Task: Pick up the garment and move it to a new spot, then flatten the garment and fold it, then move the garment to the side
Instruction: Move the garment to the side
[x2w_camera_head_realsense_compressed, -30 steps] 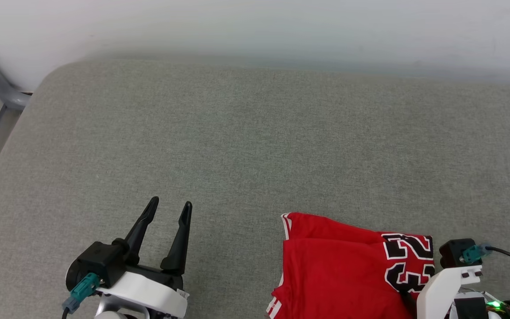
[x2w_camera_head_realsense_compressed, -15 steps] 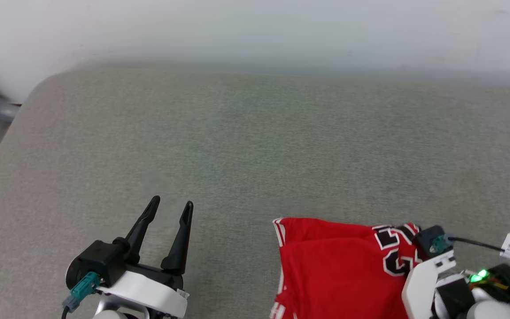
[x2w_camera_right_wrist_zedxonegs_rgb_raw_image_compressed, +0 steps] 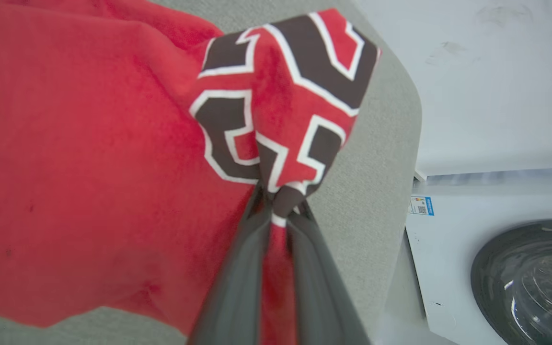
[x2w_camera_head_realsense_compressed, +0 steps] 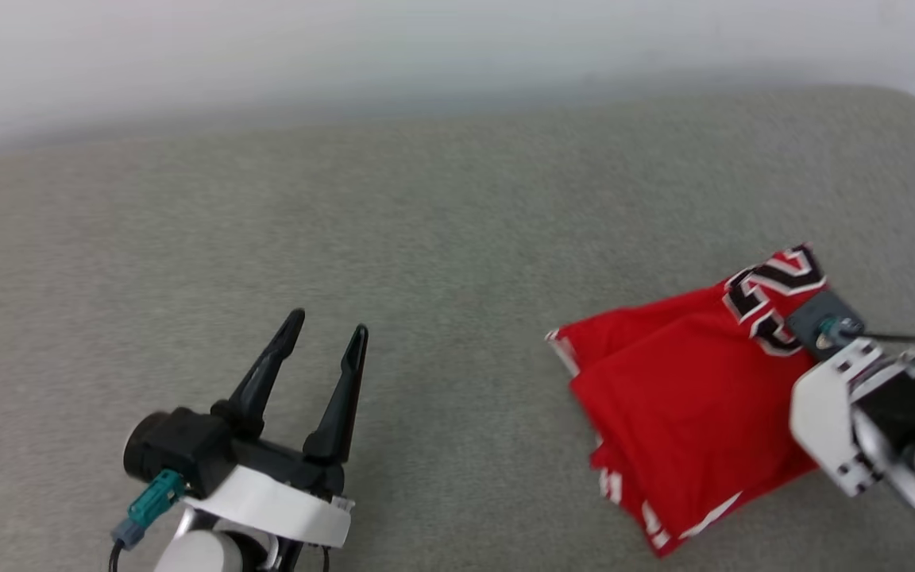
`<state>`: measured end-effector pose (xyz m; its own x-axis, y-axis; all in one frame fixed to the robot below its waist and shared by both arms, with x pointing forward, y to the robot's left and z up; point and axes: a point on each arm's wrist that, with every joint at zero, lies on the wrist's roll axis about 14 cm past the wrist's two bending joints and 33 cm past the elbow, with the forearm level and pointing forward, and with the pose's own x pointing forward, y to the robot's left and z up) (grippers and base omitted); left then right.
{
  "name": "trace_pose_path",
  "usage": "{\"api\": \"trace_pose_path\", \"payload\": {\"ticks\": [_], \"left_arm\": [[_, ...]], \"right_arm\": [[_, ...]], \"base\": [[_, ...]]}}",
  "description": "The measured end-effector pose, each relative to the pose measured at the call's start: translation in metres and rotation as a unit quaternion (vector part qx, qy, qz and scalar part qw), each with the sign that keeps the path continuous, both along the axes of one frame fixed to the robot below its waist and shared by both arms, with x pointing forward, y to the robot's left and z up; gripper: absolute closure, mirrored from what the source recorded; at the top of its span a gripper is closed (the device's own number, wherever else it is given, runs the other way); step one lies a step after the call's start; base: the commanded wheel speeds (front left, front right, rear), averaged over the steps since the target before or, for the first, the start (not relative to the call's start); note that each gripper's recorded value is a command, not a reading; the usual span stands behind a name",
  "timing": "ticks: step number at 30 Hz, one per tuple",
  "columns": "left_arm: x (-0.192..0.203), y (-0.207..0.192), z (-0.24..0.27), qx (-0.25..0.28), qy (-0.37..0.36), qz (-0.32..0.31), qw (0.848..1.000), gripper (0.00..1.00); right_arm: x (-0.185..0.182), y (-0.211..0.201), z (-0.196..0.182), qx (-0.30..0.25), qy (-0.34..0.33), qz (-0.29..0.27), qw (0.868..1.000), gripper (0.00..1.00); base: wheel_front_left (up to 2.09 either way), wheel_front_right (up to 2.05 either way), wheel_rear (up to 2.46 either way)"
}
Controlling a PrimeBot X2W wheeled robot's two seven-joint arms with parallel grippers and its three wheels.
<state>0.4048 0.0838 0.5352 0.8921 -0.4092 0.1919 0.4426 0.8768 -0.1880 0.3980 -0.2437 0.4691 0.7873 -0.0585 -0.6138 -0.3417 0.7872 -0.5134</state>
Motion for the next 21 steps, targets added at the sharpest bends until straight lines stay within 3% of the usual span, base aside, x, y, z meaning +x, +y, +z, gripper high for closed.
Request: {"api": "trace_pose_path", "payload": {"ticks": [1, 2, 4, 5, 10, 21], "left_arm": [[0.004, -0.006, 0.001, -0.001, -0.004, -0.01, 1.0, 0.0], [0.015, -0.024, -0.001, 0.0, -0.009, -0.041, 0.999, 0.0], [0.023, -0.035, -0.005, 0.003, -0.01, -0.06, 0.998, 0.0], [0.039, -0.053, -0.013, 0.007, -0.012, -0.096, 0.995, 0.0], [0.056, -0.073, -0.019, 0.007, -0.016, -0.135, 0.991, 0.0], [0.076, -0.083, -0.035, 0.002, -0.008, -0.166, 0.986, 0.0]], "right_arm": [[0.002, -0.011, 0.002, -0.011, -0.001, -0.007, 1.0, 1.0], [0.007, -0.046, 0.009, -0.046, -0.002, -0.034, 0.998, 1.0], [0.009, -0.066, 0.011, -0.055, -0.006, -0.057, 0.997, 1.0], [0.004, -0.119, 0.006, -0.082, 0.004, -0.115, 0.99, 1.0], [-0.006, -0.183, 0.0, -0.116, 0.012, -0.186, 0.976, 1.0], [-0.008, -0.246, -0.03, -0.142, 0.021, -0.269, 0.952, 1.0]], "base": [[0.0, 0.0, 0.0], [0.0, 0.0, 0.0], [0.0, 0.0, 0.0], [0.0, 0.0, 0.0], [0.0, 0.0, 0.0], [0.0, 0.0, 0.0]]}}
